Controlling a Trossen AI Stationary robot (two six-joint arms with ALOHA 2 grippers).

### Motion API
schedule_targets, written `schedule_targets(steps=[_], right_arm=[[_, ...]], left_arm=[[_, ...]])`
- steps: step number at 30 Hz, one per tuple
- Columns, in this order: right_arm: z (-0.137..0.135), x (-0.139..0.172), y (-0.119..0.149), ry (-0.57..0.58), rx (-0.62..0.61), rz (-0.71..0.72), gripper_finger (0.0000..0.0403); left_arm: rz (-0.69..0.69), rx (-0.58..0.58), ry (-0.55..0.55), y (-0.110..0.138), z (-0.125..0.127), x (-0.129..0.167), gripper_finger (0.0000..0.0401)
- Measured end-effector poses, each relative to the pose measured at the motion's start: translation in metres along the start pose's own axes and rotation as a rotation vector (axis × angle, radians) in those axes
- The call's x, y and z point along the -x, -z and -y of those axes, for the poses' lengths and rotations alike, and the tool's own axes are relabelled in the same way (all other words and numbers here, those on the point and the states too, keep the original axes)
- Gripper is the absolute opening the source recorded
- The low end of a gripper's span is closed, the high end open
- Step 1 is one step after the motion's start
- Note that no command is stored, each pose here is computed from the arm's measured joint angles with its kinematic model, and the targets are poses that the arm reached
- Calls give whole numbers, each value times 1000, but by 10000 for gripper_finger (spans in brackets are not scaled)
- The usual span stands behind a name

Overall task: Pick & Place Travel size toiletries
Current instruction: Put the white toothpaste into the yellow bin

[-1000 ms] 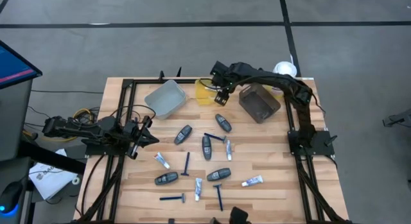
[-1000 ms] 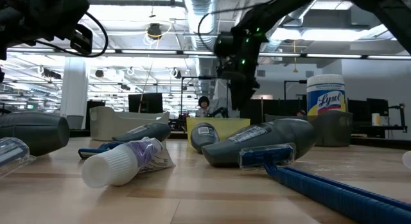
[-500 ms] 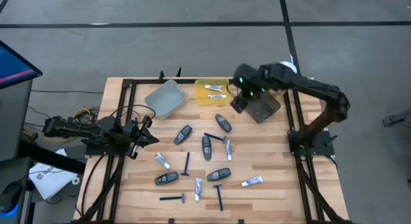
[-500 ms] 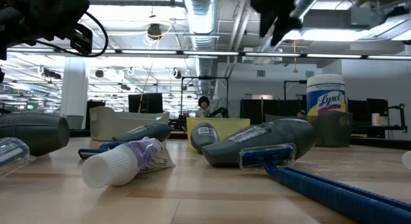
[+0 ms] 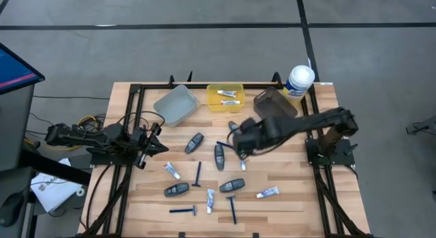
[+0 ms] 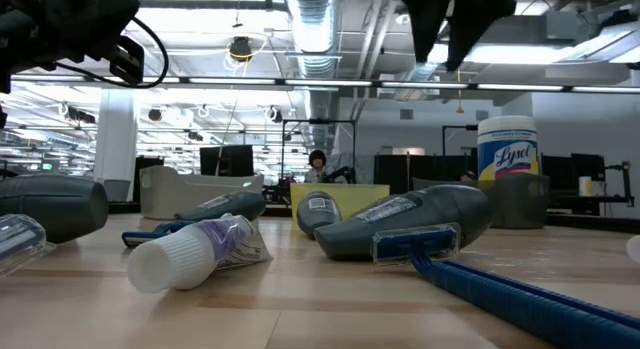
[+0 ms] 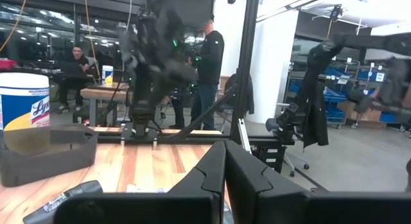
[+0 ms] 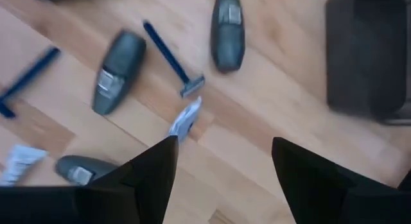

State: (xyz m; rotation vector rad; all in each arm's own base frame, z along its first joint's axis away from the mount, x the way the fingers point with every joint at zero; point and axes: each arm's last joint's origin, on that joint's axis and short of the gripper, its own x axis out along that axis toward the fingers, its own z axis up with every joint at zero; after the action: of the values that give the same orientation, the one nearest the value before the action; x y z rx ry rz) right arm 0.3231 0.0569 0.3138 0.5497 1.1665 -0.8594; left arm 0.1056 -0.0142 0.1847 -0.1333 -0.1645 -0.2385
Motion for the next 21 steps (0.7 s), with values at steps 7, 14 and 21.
schedule_targets(steps=[7, 14, 21], right_arm=[[-44, -46, 25, 62, 60, -112, 244], [-68, -82, 39, 18, 72, -199, 244], [-50, -107, 53, -62, -30, -219, 244]], left_arm=[[7, -1, 1, -1, 0, 0, 1], [8, -1, 1, -1, 0, -1, 1], [-3, 0, 0, 0, 0, -1, 1]])
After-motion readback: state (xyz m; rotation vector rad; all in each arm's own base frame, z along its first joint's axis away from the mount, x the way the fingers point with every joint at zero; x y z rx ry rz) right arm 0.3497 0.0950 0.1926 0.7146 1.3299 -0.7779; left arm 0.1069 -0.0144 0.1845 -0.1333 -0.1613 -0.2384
